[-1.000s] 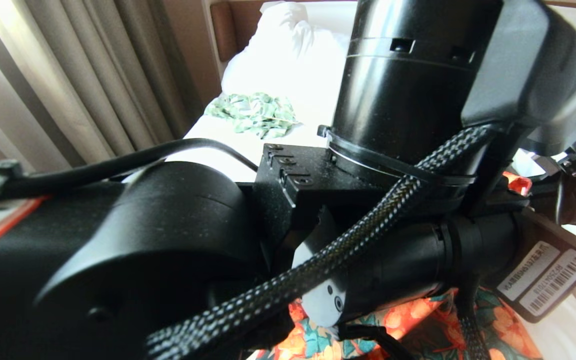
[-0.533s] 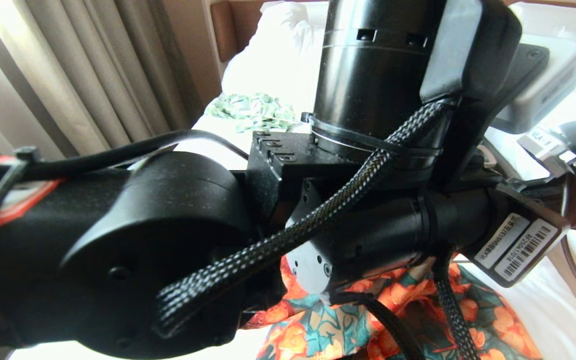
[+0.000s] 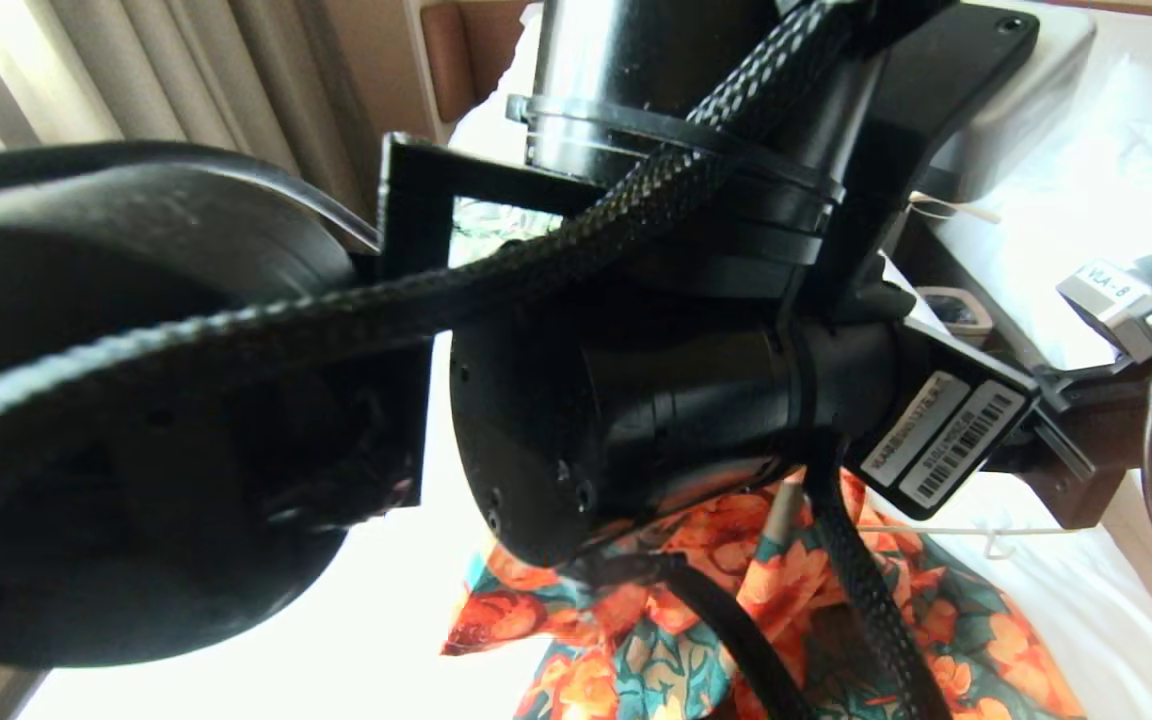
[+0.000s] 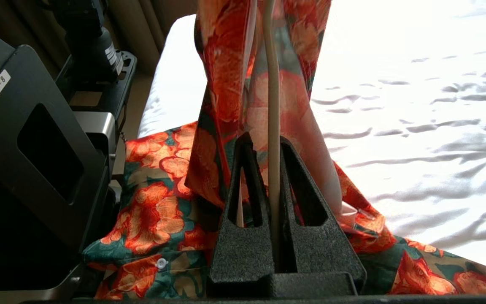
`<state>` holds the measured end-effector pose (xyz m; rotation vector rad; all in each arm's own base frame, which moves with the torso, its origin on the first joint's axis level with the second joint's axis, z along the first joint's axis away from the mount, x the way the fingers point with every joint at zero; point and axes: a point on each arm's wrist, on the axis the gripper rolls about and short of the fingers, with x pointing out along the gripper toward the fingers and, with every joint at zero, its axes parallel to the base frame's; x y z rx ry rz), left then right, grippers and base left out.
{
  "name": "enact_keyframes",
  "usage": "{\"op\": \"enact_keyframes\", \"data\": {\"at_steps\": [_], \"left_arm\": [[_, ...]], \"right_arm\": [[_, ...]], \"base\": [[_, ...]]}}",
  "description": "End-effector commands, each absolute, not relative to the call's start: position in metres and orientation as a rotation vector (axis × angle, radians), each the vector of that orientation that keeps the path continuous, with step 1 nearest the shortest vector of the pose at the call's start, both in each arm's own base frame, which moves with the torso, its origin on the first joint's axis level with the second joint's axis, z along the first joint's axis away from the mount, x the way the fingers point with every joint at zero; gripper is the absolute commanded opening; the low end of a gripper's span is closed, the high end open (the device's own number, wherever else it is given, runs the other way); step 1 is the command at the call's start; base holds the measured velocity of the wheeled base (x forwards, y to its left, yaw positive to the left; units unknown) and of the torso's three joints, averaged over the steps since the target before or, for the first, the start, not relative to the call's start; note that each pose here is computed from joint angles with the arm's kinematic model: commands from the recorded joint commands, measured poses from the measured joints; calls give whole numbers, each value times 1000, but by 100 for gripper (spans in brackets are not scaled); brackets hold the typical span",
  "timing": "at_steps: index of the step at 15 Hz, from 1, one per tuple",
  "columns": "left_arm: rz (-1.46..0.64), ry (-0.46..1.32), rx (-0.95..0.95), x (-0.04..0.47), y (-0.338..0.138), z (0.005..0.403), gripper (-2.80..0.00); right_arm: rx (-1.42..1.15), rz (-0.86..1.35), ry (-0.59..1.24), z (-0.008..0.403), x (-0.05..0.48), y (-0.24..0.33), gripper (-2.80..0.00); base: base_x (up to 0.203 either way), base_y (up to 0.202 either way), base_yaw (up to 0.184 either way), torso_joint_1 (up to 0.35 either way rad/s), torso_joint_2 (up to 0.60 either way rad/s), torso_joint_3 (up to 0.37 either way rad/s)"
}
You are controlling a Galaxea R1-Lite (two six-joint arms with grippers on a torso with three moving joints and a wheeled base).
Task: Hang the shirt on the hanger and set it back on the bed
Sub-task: Hook one side of the shirt onto the hanger
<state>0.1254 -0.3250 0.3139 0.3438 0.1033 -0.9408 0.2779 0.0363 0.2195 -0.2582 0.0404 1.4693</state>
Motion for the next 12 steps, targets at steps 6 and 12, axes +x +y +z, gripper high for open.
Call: {"op": "enact_keyframes", "data": {"at_steps": [6, 12], "left_arm": [[-905, 161, 440, 108, -342, 291, 0], [-874, 127, 393, 110, -313, 313, 0]], "right_arm": [[-263, 1435, 26, 222, 283, 26, -280], [-233, 1434, 16, 220, 283, 19, -280]], "base": [[0, 0, 0, 0, 0, 0], [0, 0, 0, 0, 0, 0]]}}
